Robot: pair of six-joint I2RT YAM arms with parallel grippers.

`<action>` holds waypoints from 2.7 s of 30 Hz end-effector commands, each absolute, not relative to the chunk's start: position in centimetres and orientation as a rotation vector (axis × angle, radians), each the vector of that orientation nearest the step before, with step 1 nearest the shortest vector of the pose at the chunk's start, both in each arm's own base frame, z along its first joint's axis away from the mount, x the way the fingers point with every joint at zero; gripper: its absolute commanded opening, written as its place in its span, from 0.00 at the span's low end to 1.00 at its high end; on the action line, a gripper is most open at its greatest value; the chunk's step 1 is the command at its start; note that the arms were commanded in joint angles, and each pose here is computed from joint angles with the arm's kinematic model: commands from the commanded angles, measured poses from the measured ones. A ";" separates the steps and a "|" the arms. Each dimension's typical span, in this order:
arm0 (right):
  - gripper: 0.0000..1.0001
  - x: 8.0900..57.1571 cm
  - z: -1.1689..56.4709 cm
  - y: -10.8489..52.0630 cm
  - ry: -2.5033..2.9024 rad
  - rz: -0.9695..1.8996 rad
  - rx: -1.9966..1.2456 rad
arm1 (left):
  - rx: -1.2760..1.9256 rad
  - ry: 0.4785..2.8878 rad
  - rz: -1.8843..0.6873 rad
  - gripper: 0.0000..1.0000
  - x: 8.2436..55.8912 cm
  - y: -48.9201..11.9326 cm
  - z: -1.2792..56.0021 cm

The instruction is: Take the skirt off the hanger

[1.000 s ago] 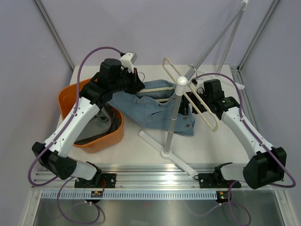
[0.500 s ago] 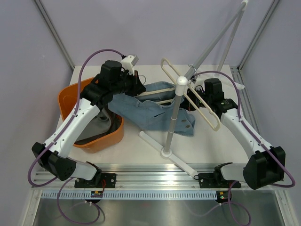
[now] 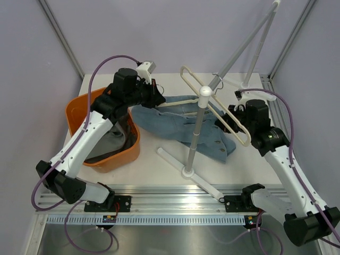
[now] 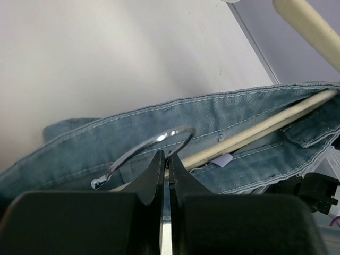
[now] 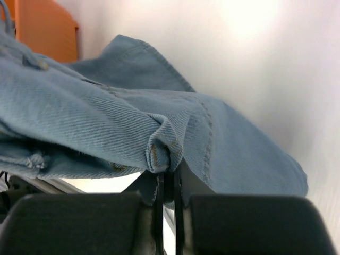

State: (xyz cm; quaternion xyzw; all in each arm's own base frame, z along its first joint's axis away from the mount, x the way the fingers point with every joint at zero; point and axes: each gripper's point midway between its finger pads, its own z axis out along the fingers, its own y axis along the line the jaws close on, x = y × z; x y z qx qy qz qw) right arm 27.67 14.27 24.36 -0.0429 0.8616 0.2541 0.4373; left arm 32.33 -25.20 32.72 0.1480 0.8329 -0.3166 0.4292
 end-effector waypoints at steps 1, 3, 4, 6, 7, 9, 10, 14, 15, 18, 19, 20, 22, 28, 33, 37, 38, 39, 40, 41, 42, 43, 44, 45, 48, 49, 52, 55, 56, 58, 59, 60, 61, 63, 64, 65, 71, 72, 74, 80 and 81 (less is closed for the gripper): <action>0.00 27.2 26.0 9.3 2.154 0.405 0.152 | 0.346 1.970 -0.746 0.00 32.3 -23.2 34.6; 0.00 26.4 25.6 8.2 2.188 0.351 0.202 | 0.348 1.994 -0.737 0.00 31.8 -22.9 33.1; 0.00 26.3 25.4 7.8 2.196 0.338 0.224 | 0.354 1.974 -0.740 0.00 31.4 -22.7 33.4; 0.00 25.6 24.7 7.6 2.232 0.335 0.238 | 0.344 1.962 -0.744 0.00 31.2 -22.4 33.4; 0.00 25.2 24.5 7.9 2.239 0.358 0.223 | 0.333 1.955 -0.762 0.00 31.2 -22.4 33.4; 0.00 24.3 23.9 9.2 2.258 0.455 0.191 | 0.336 1.945 -0.791 0.00 31.2 -22.7 33.9; 0.00 24.0 23.8 9.8 2.258 0.494 0.176 | 0.340 1.940 -0.804 0.00 31.2 -23.0 34.2; 0.00 22.7 23.4 12.1 2.258 0.676 0.143 | 0.316 1.911 -0.884 0.00 31.7 -24.2 35.6; 0.00 22.4 22.9 12.2 2.272 0.688 0.149 | 0.308 1.913 -0.897 0.00 32.0 -24.5 35.5; 0.00 21.5 22.3 12.3 2.289 0.722 0.203 | 0.295 1.908 -0.938 0.00 32.5 -25.3 35.9; 0.00 21.3 22.2 12.4 2.294 0.733 0.215 | 0.289 1.908 -0.943 0.00 32.6 -25.5 36.0; 0.00 21.2 22.1 12.6 2.301 0.761 0.250 | 0.287 1.906 -0.939 0.00 32.7 -25.6 36.0; 0.02 20.9 21.6 13.1 2.322 0.797 0.278 | 0.284 1.913 -0.933 0.00 33.0 -25.9 35.6; 0.11 20.0 20.2 13.7 2.392 0.836 0.222 | 0.284 1.939 -0.939 0.00 33.3 -27.0 34.9; 0.74 20.8 21.1 12.3 2.376 0.702 0.160 | 0.338 1.978 -0.834 0.00 33.4 -27.6 33.7; 0.99 22.1 21.9 11.7 2.365 0.632 0.153 | 0.359 2.009 -0.791 0.00 33.6 -27.3 32.2; 1.00 22.3 21.8 11.6 2.366 0.621 0.138 | 0.365 2.017 -0.779 0.00 33.7 -27.2 31.8; 0.99 22.7 21.5 11.3 2.373 0.598 0.142 | 0.375 2.041 -0.762 0.00 33.7 -27.2 31.1; 1.00 23.0 21.4 11.0 2.367 0.572 0.143 | 0.400 2.048 -0.741 0.00 33.8 -27.1 30.6; 0.99 23.5 21.6 10.8 2.343 0.553 0.103 | 0.414 2.056 -0.732 0.00 33.9 -27.1 30.5; 0.99 23.7 21.8 10.6 2.322 0.544 0.093 | 0.432 2.083 -0.719 0.00 33.7 -27.0 30.0; 1.00 24.2 22.6 11.0 2.271 0.576 0.057 | 0.464 2.102 -0.703 0.00 33.8 -27.1 29.2; 0.98 24.2 22.5 11.4 2.250 0.600 0.002 | 0.477 2.102 -0.695 0.00 33.9 -27.1 29.5; 0.97 24.2 23.1 11.9 2.215 0.639 -0.038 | 0.491 2.127 -0.666 0.00 33.8 -26.8 29.0; 0.87 24.8 24.0 13.2 2.170 0.730 -0.108 | 0.504 2.161 -0.610 0.00 34.3 -26.6 28.3; 0.85 24.9 24.3 13.8 2.156 0.767 -0.135 | 0.505 2.173 -0.594 0.00 34.6 -26.7 27.9; 0.78 25.5 24.8 15.2 2.137 0.855 -0.183 | 0.490 2.198 -0.584 0.00 35.3 -27.2 27.4; 0.67 26.0 25.0 16.0 2.118 0.905 -0.225 | 0.506 2.207 -0.578 0.00 35.4 -28.6 27.4; 0.63 26.2 24.9 16.3 2.120 0.925 -0.231 | 0.520 2.232 -0.575 0.00 35.4 -29.3 26.5; 0.56 26.1 25.5 17.3 2.088 0.996 -0.275 | 0.507 2.238 -0.583 0.00 35.8 -30.0 26.7; 0.55 26.2 25.4 17.5 2.093 1.010 -0.288 | 0.507 2.272 -0.567 0.00 36.0 -30.3 25.6; 0.55 26.2 25.4 17.5 2.097 1.012 -0.293 | 0.501 2.285 -0.562 0.00 36.1 -30.4 25.3; 0.56 26.2 25.4 17.4 2.094 1.002 -0.296 | 0.496 2.279 -0.562 0.00 36.4 -30.6 25.7; 0.58 26.0 25.9 17.3 2.068 0.988 -0.317 | 0.496 2.314 -0.533 0.00 36.8 -30.7 24.6; 0.58 26.0 26.1 17.2 2.058 0.987 -0.321 | 0.502 2.316 -0.535 0.00 36.8 -30.8 24.5; 0.60 25.7 26.4 17.3 2.042 0.990 -0.331 | 0.504 2.317 -0.539 0.00 36.9 -30.9 24.5; 0.64 25.5 26.7 17.6 2.027 1.016 -0.353 | 0.525 2.319 -0.567 0.00 36.4 -31.6 24.3; 0.64 25.5 26.7 17.7 2.025 1.023 -0.352 | 0.531 2.322 -0.571 0.00 36.2 -31.7 24.2; 0.64 25.5 26.6 18.0 2.022 1.051 -0.356 | 0.539 2.311 -0.581 0.00 35.9 -31.9 24.6; 0.63 25.5 25.7 18.6 2.041 1.104 -0.360 | 0.549 2.288 -0.636 0.00 35.5 -32.6 25.7; 0.63 25.6 25.7 18.6 2.037 1.113 -0.361 | 0.546 2.290 -0.639 0.00 35.4 -32.7 25.7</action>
